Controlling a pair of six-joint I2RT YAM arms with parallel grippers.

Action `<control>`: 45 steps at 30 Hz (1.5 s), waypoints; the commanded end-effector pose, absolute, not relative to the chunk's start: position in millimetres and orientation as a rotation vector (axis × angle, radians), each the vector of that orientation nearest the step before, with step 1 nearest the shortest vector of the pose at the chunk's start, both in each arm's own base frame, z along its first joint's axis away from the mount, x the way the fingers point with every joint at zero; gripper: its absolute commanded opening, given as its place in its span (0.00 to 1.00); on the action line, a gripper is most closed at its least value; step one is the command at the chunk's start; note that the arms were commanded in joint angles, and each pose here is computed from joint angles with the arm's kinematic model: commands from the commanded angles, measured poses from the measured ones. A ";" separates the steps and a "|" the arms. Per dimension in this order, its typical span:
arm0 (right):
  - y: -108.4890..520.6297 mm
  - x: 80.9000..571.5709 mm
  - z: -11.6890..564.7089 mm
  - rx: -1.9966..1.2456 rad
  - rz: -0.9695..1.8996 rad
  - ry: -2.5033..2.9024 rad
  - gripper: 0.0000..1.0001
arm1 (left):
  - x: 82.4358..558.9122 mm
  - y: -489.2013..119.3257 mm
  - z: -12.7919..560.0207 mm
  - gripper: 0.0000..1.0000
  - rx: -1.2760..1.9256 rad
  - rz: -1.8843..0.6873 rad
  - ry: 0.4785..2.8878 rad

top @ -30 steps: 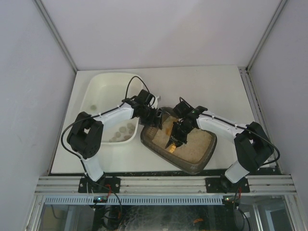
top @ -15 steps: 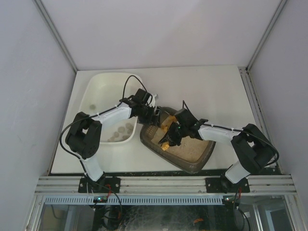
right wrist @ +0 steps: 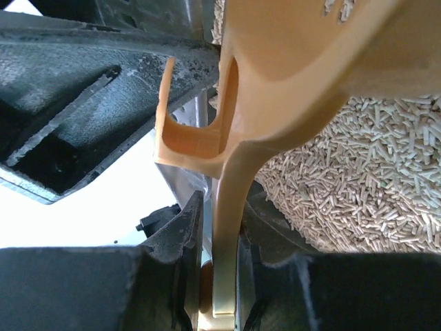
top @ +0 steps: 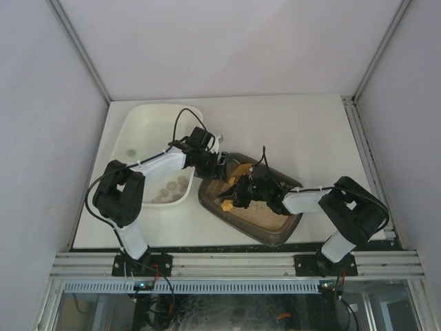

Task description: Clean the litter box

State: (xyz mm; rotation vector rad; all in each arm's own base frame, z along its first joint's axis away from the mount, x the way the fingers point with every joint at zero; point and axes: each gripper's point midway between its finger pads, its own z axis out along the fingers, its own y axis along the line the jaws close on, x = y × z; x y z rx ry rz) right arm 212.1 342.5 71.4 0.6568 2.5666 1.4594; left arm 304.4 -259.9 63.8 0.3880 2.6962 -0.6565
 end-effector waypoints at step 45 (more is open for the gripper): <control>249.3 164.7 72.2 0.425 0.608 3.009 0.00 | 336.5 -269.9 149.2 0.74 0.292 -0.866 2.420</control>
